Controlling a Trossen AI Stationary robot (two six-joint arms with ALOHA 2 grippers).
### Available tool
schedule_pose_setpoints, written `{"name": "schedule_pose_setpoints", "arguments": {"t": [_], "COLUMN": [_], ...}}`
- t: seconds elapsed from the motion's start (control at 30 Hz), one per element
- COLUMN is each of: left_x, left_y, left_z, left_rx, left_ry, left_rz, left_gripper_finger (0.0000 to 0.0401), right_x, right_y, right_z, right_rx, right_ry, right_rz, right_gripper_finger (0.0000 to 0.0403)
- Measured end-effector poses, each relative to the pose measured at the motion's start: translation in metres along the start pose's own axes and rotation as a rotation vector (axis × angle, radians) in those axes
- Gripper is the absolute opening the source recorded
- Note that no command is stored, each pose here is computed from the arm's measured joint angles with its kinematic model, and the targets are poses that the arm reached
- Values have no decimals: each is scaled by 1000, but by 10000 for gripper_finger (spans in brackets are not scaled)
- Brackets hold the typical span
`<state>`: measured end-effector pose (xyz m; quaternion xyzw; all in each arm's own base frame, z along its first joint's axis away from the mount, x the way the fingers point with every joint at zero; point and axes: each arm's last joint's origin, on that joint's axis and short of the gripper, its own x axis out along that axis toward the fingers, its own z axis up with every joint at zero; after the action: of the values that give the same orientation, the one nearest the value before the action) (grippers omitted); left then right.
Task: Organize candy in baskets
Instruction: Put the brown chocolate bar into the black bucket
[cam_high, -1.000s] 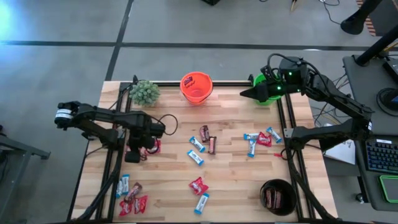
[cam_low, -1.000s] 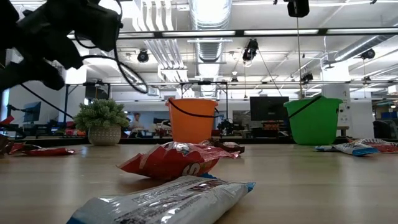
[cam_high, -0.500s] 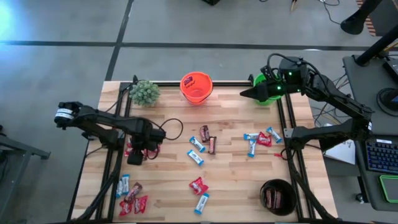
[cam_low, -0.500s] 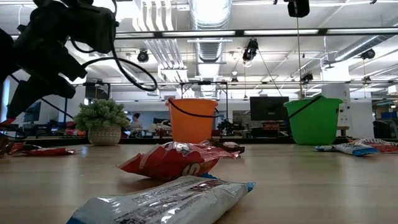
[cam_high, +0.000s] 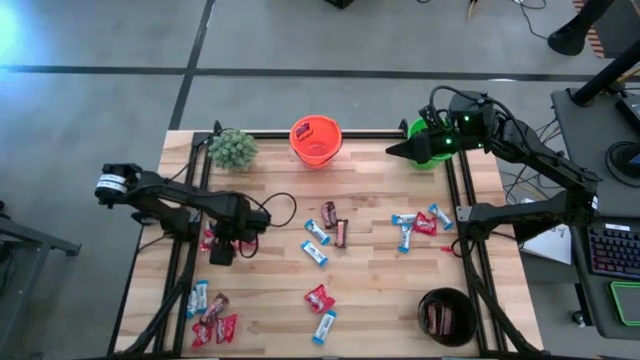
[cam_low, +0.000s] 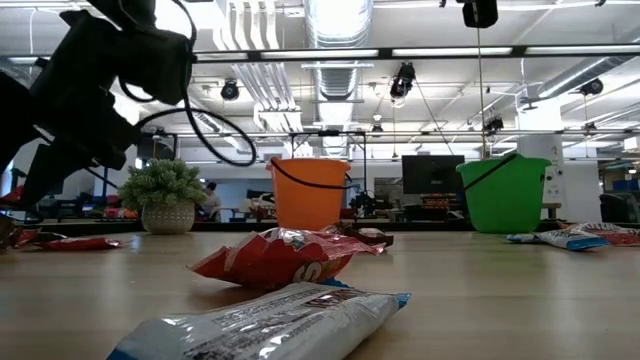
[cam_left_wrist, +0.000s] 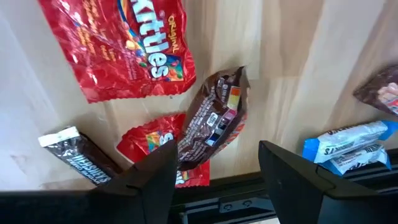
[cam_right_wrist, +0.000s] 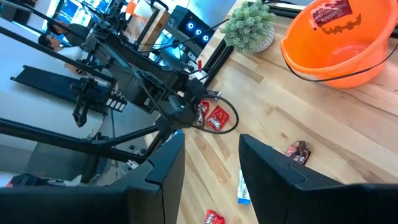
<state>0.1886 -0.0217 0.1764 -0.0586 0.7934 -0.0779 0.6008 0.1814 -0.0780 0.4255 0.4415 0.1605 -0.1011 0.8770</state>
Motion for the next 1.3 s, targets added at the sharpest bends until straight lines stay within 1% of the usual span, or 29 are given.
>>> {"name": "schedule_pose_setpoints", "arguments": {"t": [0.13, 0.37, 0.47, 0.73, 1.0, 1.1, 1.2, 1.3], "left_x": [7, 13, 16, 29, 42, 44, 43, 41], "left_y": [1, 0, -1, 2, 5, 6, 6, 6], "left_z": [5, 11, 13, 19, 30, 31, 30, 30], "left_rx": [-8, -11, -7, -25, -33, -39, -43, -41], "left_ry": [46, 73, 72, 145, 152, 163, 158, 150], "left_rz": [-2, -66, -64, -54, -52, -26, -1, 0], "left_gripper_finger": [206, 206, 206, 206, 206, 205, 195, 168], "right_x": [0, 0, 0, 0, 0, -1, -2, -2], "right_y": [0, 0, 0, 0, 0, 0, 1, 1], "right_z": [0, 0, 0, 0, 0, 0, -1, -1], "right_rx": [0, 1, 2, 1, 21, 25, 31, 30], "right_ry": [0, 2, 5, 5, 5, 5, 4, 3], "right_rz": [0, 2, 5, 6, 7, 8, 11, 12], "right_gripper_finger": [141, 141, 141, 141, 141, 141, 141, 141]}}
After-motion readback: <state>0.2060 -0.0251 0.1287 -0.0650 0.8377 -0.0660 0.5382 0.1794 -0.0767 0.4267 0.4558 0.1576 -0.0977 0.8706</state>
